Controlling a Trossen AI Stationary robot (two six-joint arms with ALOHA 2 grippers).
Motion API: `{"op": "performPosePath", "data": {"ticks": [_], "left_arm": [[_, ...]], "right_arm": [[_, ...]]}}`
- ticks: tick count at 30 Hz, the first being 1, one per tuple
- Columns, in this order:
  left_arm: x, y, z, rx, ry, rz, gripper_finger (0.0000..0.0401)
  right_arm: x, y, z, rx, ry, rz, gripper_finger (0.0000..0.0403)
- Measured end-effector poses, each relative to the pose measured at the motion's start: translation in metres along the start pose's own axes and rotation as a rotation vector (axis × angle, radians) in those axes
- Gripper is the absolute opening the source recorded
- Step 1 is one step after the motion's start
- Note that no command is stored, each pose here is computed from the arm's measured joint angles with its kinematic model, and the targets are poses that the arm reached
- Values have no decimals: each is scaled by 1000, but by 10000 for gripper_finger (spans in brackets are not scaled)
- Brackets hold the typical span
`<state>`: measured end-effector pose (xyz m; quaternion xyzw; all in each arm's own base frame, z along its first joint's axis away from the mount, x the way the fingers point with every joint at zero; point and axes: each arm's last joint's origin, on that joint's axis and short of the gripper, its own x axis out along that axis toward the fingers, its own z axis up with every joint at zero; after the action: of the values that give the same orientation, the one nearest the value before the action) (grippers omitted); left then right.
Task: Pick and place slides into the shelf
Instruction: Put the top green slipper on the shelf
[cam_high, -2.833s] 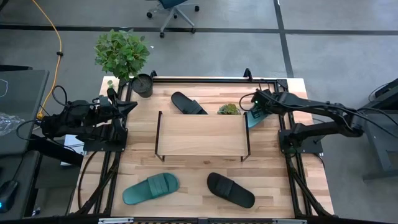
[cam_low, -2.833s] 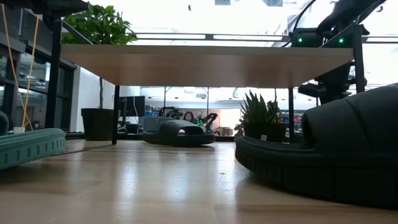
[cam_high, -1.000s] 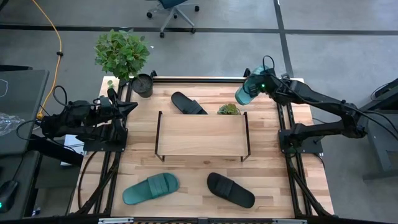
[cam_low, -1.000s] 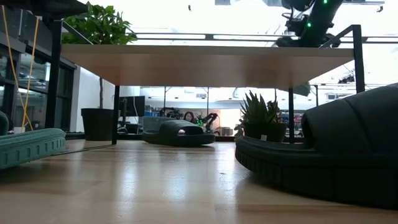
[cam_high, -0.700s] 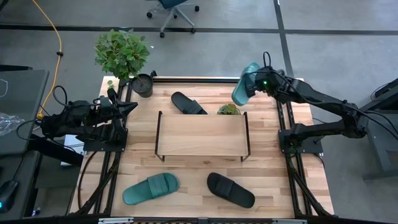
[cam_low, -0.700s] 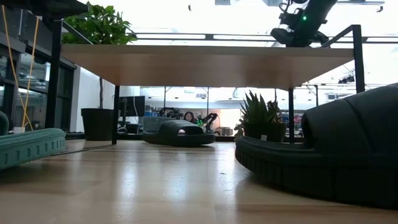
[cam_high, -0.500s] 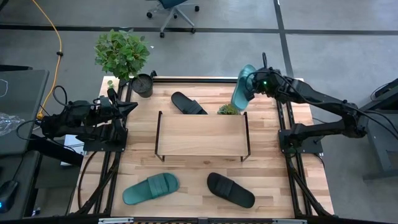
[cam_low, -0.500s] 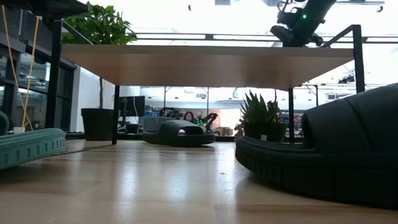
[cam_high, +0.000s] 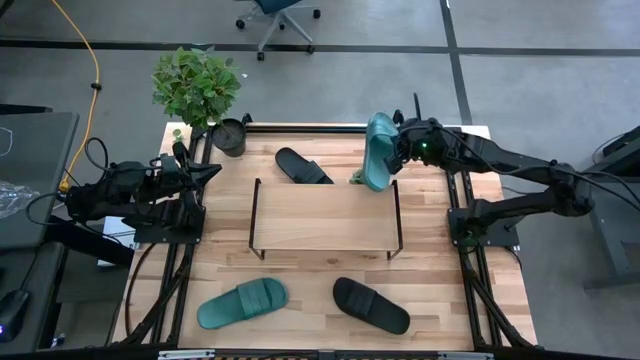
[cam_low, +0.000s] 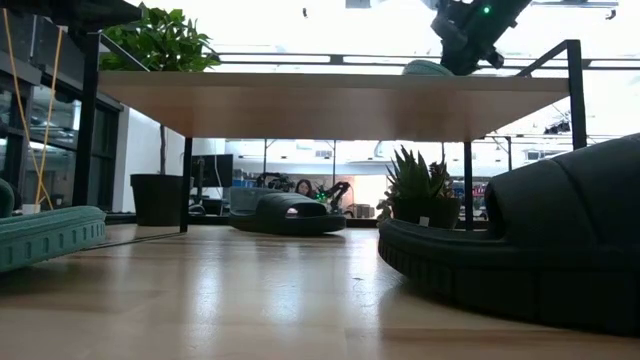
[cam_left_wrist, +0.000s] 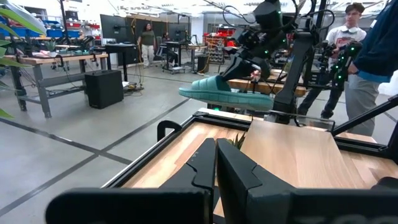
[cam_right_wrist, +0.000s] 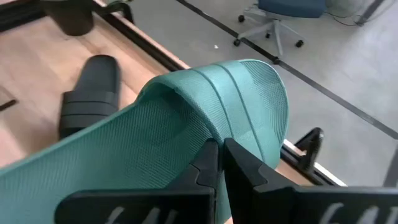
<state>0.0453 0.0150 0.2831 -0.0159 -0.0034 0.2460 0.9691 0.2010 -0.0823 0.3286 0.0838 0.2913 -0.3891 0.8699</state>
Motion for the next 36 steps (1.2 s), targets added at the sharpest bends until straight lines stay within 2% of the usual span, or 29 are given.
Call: {"op": "performPosePath", "data": {"ticks": [19, 25, 36], "left_arm": [[0, 0, 0, 2, 2, 0, 3], [0, 0, 0, 2, 2, 0, 3], [0, 0, 0, -1, 1, 0, 3]], "right_arm": [[-14, 37, -7, 10, -2, 180, 0], [-21, 37, 20, -1, 5, 211, 0], [-41, 40, 59, -13, 208, 284, 0]]}}
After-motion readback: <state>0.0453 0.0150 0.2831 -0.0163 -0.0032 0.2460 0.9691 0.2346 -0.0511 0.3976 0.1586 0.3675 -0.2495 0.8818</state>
